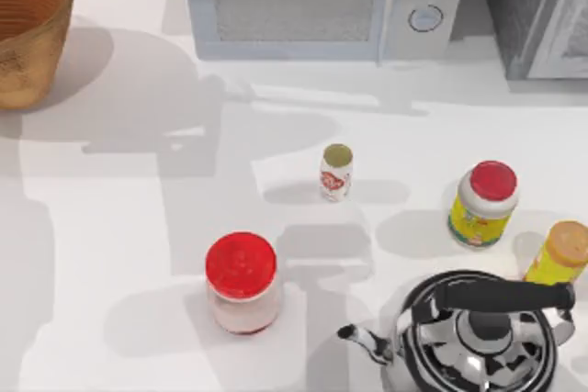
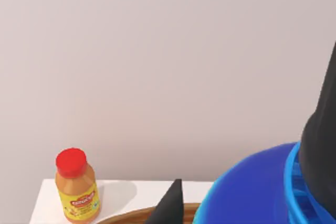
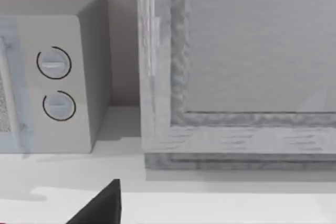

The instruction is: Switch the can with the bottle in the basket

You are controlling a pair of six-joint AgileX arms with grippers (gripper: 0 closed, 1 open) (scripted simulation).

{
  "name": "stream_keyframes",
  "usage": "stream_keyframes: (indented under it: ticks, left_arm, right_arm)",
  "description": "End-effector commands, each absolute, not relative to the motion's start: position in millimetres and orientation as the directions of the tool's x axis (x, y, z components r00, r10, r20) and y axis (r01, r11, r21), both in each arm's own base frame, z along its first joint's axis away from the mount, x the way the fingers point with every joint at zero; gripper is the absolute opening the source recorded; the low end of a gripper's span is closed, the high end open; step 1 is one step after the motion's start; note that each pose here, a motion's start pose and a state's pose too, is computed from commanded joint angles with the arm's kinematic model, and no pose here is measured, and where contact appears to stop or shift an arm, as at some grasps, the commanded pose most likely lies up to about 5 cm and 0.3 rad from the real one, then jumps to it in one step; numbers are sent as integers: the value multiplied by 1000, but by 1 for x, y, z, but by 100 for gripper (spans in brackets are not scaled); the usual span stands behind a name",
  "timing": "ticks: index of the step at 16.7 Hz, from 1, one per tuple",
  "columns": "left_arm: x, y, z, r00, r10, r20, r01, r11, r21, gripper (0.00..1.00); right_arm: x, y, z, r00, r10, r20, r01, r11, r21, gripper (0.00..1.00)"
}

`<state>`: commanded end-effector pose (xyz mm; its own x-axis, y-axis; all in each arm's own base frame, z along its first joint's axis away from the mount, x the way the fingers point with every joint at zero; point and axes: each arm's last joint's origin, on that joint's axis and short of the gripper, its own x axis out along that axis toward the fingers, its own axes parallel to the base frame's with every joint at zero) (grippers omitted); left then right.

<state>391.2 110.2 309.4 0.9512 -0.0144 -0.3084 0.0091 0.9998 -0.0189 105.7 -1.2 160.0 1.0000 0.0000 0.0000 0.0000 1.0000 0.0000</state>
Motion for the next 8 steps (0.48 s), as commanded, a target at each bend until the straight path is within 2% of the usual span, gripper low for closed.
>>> stream_keyframes:
  ticks: [5,8]
  left_arm:
    - [392,109,309,952,-16,-306,12,1000,-16,0]
    - [408,109,297,952,-16,-306,11,1000,-17,0]
  right_arm:
    - [106,-1,160,1000,0,0,0,1000,0,100]
    - [106,-1,160,1000,0,0,0,1000,0,100]
